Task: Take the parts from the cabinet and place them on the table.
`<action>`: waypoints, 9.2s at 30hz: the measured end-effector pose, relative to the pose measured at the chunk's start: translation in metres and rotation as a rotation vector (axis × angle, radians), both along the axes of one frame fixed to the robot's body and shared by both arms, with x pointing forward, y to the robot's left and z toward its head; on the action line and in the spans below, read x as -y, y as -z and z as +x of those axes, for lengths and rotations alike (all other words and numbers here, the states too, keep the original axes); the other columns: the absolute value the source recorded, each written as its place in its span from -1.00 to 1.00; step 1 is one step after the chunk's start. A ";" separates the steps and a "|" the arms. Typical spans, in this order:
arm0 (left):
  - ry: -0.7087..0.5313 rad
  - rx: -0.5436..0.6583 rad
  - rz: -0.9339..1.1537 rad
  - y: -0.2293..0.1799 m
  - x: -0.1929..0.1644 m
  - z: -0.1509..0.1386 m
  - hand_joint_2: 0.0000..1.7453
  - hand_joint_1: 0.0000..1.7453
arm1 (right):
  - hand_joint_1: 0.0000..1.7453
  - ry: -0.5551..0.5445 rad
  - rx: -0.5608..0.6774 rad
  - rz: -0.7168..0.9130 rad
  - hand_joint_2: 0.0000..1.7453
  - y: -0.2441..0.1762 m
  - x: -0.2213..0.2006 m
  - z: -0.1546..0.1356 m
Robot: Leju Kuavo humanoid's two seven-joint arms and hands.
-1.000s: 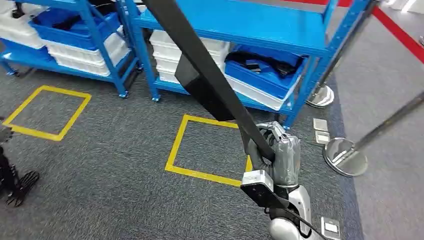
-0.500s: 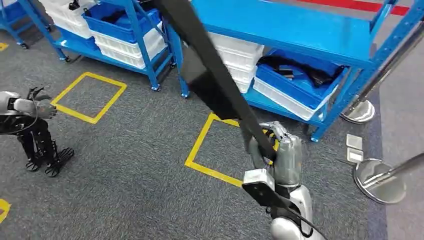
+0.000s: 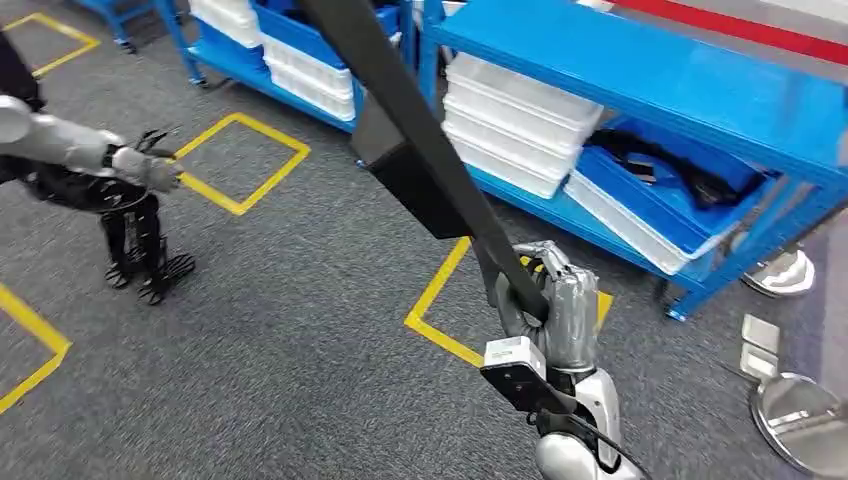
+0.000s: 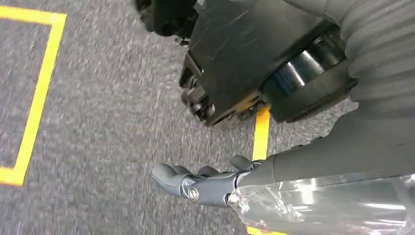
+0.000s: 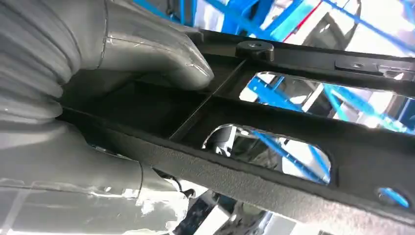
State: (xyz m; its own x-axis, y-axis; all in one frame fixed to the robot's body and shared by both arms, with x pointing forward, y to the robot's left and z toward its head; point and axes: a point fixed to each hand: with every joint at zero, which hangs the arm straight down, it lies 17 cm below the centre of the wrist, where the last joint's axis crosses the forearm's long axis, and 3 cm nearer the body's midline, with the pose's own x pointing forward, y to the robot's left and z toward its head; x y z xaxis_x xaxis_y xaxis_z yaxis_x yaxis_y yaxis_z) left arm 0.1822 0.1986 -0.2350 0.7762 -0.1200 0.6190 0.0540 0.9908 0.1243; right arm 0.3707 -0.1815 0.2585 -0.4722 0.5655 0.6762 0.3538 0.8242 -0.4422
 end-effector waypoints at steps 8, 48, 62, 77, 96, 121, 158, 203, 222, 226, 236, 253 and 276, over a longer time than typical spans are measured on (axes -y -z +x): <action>-0.008 -0.002 0.002 0.000 -0.001 0.000 1.00 -1.00 | 1.00 0.003 -0.006 -0.003 1.00 0.002 0.000 -0.001; -0.032 -0.013 0.018 0.002 -0.007 -0.004 1.00 -1.00 | 1.00 0.004 -0.008 0.005 1.00 0.001 0.001 0.001; -0.034 -0.007 0.020 0.001 -0.007 -0.001 1.00 -1.00 | 1.00 0.003 -0.006 0.003 1.00 0.000 0.001 0.001; -0.032 -0.005 0.017 0.001 -0.007 -0.001 1.00 -1.00 | 1.00 0.002 -0.002 0.001 1.00 -0.001 0.001 0.002; -0.048 -0.010 0.007 0.002 -0.007 -0.002 1.00 -1.00 | 1.00 -0.008 0.014 -0.004 1.00 -0.004 -0.001 0.004; -0.059 -0.016 0.010 0.002 -0.008 -0.003 1.00 -1.00 | 1.00 -0.013 0.019 -0.005 1.00 -0.005 -0.003 0.005; -0.046 -0.007 -0.009 0.000 -0.001 0.001 1.00 -1.00 | 1.00 -0.009 -0.001 -0.024 1.00 0.004 -0.003 0.001; -0.046 0.001 -0.068 -0.001 0.002 -0.002 1.00 -1.00 | 1.00 -0.008 0.008 -0.023 1.00 -0.001 -0.003 0.002; -0.058 0.006 -0.081 -0.002 0.003 0.000 1.00 -1.00 | 1.00 -0.007 -0.028 0.014 1.00 0.004 0.000 0.005; -0.064 0.004 -0.085 -0.002 0.002 0.000 1.00 -1.00 | 1.00 0.016 -0.045 0.006 1.00 0.005 0.003 0.008; -0.072 -0.003 -0.086 -0.001 0.002 -0.001 1.00 -1.00 | 1.00 0.031 -0.025 -0.029 1.00 0.002 -0.001 0.006; -0.081 -0.009 -0.095 -0.001 0.003 -0.001 1.00 -1.00 | 1.00 0.031 -0.025 -0.026 1.00 0.002 -0.003 0.006; -0.081 -0.009 -0.098 -0.001 0.004 -0.001 1.00 -1.00 | 1.00 0.041 -0.049 -0.024 1.00 0.008 -0.001 0.008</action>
State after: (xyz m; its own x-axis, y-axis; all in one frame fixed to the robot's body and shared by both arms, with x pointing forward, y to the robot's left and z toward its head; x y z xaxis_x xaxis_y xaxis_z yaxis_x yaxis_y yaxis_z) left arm 0.1816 0.1943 -0.2340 0.7862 0.0038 0.6179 -0.0255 0.9993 0.0264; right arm 0.3791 -0.1801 0.2506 -0.4149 0.6000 0.6841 0.3641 0.7985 -0.4794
